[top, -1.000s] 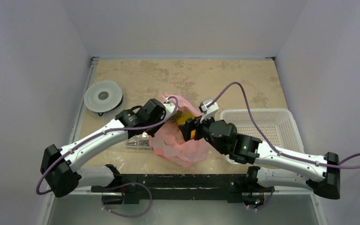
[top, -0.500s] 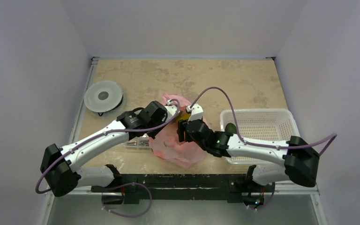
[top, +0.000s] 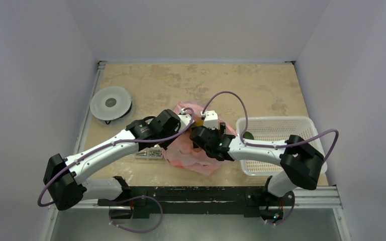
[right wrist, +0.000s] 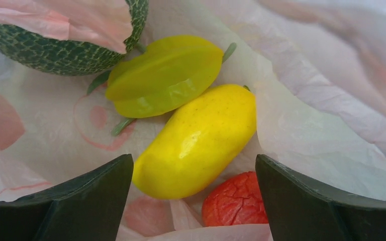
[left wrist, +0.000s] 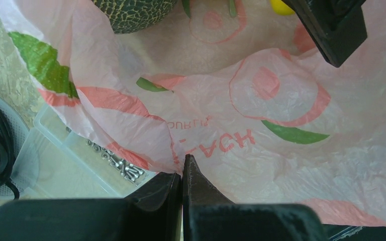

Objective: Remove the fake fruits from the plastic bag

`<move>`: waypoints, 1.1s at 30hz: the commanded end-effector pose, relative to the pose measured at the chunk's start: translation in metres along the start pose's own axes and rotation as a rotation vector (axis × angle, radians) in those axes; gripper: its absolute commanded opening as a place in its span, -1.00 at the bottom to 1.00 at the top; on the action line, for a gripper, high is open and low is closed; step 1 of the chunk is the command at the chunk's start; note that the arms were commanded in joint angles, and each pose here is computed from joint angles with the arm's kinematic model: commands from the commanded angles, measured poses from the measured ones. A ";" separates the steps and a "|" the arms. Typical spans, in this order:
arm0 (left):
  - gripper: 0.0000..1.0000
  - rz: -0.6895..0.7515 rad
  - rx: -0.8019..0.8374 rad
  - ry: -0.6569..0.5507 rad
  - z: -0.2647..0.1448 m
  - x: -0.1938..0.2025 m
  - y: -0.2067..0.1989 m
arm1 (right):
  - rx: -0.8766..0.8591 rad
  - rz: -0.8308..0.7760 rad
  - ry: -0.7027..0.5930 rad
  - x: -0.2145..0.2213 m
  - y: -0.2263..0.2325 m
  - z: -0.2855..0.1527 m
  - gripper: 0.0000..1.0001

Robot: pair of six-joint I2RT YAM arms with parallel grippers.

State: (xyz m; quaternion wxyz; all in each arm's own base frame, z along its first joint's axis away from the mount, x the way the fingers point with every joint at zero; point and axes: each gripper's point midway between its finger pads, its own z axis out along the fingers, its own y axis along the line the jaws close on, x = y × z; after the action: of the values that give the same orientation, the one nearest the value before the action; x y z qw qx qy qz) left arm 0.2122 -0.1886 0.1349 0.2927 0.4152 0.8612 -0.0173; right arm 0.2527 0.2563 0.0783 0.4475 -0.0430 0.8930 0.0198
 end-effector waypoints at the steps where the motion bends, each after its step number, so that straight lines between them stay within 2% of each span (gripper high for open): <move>1: -1.00 0.027 0.008 -0.036 -0.001 -0.007 -0.001 | 0.064 -0.015 -0.083 -0.017 -0.009 0.007 0.84; 4: -1.00 0.028 0.008 -0.037 -0.001 -0.007 -0.001 | 0.054 -0.010 -0.119 -0.022 -0.005 0.013 0.96; 9: -1.00 0.028 0.007 -0.039 0.000 -0.008 -0.001 | 0.095 -0.022 -0.141 -0.021 -0.006 0.037 0.98; 14: -1.00 0.035 0.005 -0.017 0.004 -0.005 -0.001 | 0.122 -0.004 -0.129 -0.008 -0.007 0.057 0.94; 17: -1.00 0.038 -0.001 -0.013 0.005 -0.004 0.000 | 0.104 -0.021 -0.104 -0.001 -0.001 0.063 0.83; 19: -1.00 0.037 -0.002 -0.022 0.004 -0.005 0.000 | 0.100 -0.031 -0.090 0.003 0.000 0.063 0.69; 26: -1.00 0.035 0.008 -0.038 0.002 -0.008 -0.001 | 0.079 -0.017 -0.077 0.013 -0.004 0.061 0.02; 33: -1.00 0.033 0.003 -0.039 0.001 -0.007 0.000 | 0.018 -0.043 -0.078 0.011 0.012 0.058 -0.55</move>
State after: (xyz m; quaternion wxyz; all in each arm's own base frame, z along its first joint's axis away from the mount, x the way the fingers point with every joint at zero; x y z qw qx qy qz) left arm 0.2128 -0.1892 0.1311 0.2884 0.4263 0.8573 -0.0147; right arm 0.2958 0.2590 0.0279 0.4799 -0.0412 0.8761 -0.0218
